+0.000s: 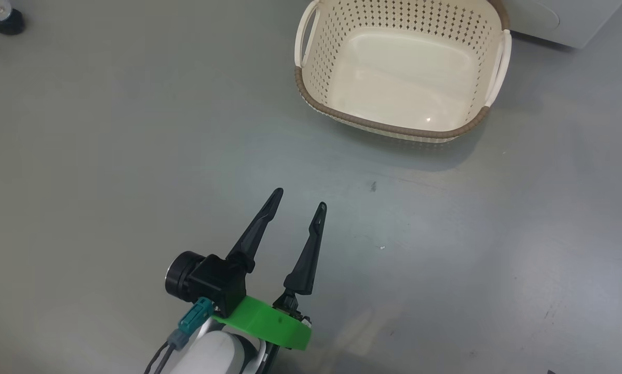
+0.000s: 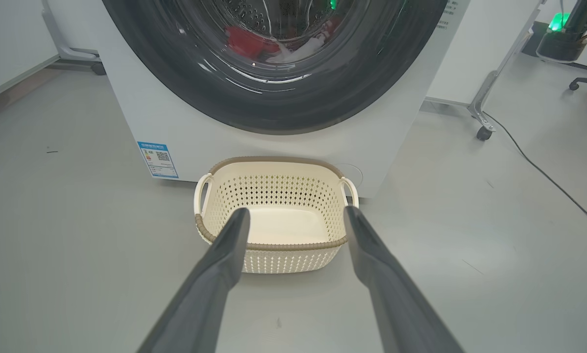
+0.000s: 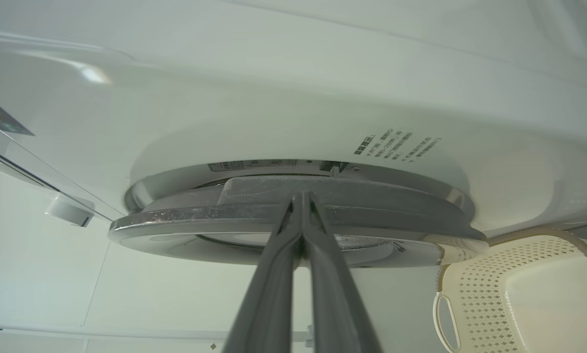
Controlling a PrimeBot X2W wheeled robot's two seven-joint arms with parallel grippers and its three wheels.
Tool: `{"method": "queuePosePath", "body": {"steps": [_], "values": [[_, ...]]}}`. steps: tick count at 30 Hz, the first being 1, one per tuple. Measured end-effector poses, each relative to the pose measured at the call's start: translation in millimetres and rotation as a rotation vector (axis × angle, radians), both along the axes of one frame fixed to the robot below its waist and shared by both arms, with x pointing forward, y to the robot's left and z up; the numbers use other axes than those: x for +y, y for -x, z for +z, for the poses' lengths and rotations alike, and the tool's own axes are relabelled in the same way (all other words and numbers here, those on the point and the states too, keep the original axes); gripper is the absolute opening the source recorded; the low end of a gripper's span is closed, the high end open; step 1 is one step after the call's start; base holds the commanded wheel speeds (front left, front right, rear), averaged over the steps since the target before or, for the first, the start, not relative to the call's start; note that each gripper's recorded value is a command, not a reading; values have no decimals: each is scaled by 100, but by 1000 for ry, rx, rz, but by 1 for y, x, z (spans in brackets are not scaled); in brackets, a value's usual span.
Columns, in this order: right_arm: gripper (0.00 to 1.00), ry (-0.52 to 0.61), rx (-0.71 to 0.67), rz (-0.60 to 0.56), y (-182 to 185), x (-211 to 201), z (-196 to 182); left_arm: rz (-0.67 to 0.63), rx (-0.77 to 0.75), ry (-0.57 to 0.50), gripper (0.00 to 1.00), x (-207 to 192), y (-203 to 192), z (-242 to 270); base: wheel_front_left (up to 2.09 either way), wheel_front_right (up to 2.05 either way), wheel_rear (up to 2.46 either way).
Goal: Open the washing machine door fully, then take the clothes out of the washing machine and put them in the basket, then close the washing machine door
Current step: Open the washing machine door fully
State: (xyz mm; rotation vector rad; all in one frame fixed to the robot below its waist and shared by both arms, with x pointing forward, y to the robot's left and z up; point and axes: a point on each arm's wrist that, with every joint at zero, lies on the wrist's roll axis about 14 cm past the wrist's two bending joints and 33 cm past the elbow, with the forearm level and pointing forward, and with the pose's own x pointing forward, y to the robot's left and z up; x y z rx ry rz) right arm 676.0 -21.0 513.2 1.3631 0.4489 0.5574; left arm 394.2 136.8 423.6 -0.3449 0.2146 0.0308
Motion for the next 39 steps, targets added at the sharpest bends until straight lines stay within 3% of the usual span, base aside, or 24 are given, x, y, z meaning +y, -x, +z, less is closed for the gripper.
{"method": "queuePosePath", "body": {"steps": [8,14,39], "values": [[0,-55,21,25,-15,17,-1,39,22,56,100,3,2,-3,0,0,0],[0,-28,70,57,-16,33,-18,49,27,54,100,6,5,-3,0,0,0],[0,-154,124,96,-45,57,-3,61,46,61,100,5,11,-5,0,0,0]]}}
